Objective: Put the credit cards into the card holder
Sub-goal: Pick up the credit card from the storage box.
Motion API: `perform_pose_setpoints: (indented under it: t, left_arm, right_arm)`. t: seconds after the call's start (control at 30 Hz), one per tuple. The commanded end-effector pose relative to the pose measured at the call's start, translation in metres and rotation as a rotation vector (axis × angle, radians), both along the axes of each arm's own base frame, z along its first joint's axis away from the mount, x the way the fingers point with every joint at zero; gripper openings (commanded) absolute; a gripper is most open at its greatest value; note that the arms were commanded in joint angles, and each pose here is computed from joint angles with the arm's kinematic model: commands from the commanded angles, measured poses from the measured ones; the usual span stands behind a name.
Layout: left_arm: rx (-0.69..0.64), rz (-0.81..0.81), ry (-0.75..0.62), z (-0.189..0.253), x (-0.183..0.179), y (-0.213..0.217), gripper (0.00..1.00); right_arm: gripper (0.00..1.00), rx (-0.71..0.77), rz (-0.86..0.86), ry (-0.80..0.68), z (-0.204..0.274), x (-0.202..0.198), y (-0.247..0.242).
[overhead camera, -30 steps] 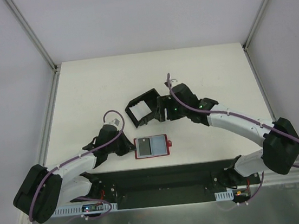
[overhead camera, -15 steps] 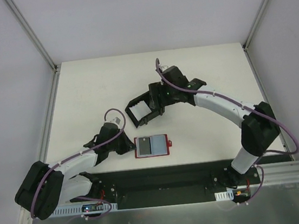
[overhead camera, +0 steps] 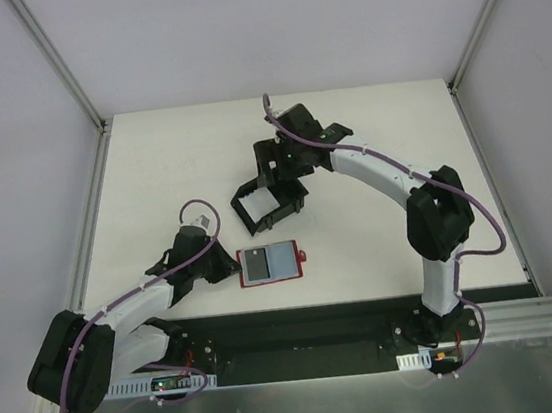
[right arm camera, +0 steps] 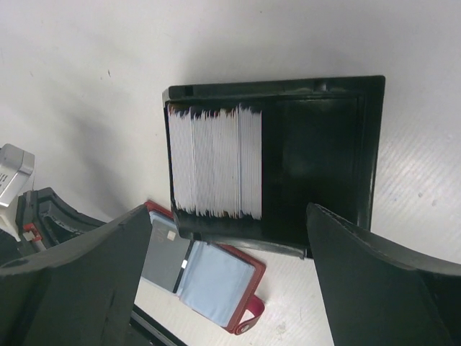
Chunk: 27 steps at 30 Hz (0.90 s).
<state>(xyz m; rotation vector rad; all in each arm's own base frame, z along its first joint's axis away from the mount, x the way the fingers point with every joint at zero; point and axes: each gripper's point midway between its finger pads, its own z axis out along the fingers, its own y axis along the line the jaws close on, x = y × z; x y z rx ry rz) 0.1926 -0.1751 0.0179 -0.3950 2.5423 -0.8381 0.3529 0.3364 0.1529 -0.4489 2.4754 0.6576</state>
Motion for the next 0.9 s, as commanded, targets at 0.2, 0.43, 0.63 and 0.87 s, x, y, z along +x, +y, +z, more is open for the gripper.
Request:
perform_pose_setpoints:
  t: [0.2,0.43,0.63,0.87]
  left_arm:
    - [0.042,0.000,0.017,-0.011,-0.008,0.014,0.00]
    - [0.039,0.002,0.017,-0.011,-0.009,0.015,0.00]
    - [0.041,0.000,0.014,-0.011,-0.009,0.015,0.00]
    - [0.040,-0.005,0.021,-0.012,-0.011,0.015,0.00]
  right_arm:
    - [0.93,-0.015,0.084,0.080,-0.016,0.007,0.018]
    - [0.94,-0.024,0.085,0.121,-0.037,0.015,0.027]
    - [0.94,0.001,0.100,0.166,-0.051,0.016,0.038]
    - [0.94,0.018,0.120,0.246,-0.074,0.007,0.046]
